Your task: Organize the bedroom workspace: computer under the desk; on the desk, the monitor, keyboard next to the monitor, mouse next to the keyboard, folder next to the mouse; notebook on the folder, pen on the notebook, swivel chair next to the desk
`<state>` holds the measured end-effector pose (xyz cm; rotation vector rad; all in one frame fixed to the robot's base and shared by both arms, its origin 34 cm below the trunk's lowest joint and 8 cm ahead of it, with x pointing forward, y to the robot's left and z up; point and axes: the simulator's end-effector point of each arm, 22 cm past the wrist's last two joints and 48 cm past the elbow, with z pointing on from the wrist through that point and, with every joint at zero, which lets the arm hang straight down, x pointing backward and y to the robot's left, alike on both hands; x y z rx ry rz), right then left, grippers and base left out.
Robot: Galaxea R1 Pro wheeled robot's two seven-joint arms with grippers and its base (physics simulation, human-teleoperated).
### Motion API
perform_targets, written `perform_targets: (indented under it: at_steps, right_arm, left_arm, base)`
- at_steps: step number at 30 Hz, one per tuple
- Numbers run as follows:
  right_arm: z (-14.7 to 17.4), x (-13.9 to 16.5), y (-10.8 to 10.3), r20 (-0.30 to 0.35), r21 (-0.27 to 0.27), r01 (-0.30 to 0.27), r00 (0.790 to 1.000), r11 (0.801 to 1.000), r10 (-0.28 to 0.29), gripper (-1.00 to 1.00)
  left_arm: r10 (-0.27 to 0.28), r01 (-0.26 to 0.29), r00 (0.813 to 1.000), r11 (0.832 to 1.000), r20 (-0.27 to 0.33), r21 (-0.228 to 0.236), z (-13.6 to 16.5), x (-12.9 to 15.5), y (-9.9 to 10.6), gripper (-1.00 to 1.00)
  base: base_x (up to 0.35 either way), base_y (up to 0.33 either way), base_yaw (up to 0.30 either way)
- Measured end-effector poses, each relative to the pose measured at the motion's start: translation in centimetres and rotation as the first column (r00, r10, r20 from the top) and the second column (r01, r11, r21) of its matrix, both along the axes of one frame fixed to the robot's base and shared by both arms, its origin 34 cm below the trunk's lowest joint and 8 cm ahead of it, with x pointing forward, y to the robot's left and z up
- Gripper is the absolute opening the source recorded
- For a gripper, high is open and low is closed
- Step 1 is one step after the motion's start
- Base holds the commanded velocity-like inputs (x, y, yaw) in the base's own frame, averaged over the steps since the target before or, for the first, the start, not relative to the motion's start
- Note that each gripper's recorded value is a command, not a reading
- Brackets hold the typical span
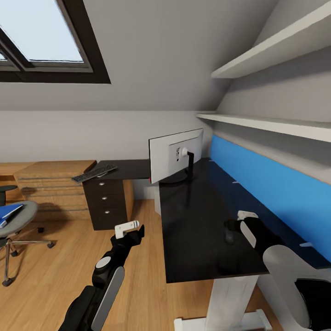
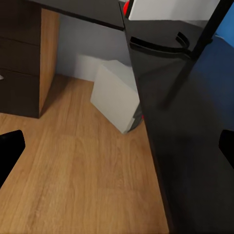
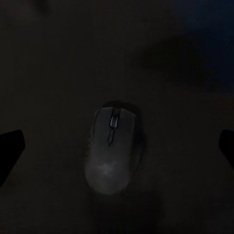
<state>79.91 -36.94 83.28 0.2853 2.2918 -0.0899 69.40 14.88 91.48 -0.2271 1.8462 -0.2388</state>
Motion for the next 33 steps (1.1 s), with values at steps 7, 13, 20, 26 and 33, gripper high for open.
perform_targets:
  at_steps: [7,13,20,26,33]
  right_arm:
    - [-0.2,0.0,0.0,0.0,0.001,-0.001,1.0,1.0,0.001,1.0]
    - [-1.2,0.0,0.1,0.0,0.001,-0.001,1.0,1.0,0.001,1.0]
    - [-2.2,0.0,0.1,0.009,0.009,0.001,1.0,1.0,-0.001,1.0]
    - [-3.2,0.0,0.2,0.013,0.017,0.003,1.0,1.0,-0.004,1.0]
    - [-4.5,-0.1,0.2,0.013,0.017,0.003,1.0,1.0,-0.004,1.0]
  left_arm:
    - [0.0,0.0,1.0,1.0,0.0,0.0,-0.2,0.0,0.0,1.0]
    - [0.045,-0.045,0.999,0.999,-0.013,0.015,-1.4,-0.2,0.8,1.0]
    - [0.067,-0.065,0.997,0.996,-0.025,0.055,-2.9,-0.8,0.1,1.0]
    - [0.069,-0.067,0.997,0.996,-0.025,0.058,-4.0,-0.9,0.0,1.0]
    - [0.069,-0.067,0.997,0.996,-0.026,0.058,-5.3,-1.0,0.0,1.0]
  base:
    - [0.0,0.0,0.0]
    - [0.0,0.0,0.0]
    - [0.0,0.0,0.0]
    - [0.0,0.0,0.0]
    - [0.0,0.0,0.0]
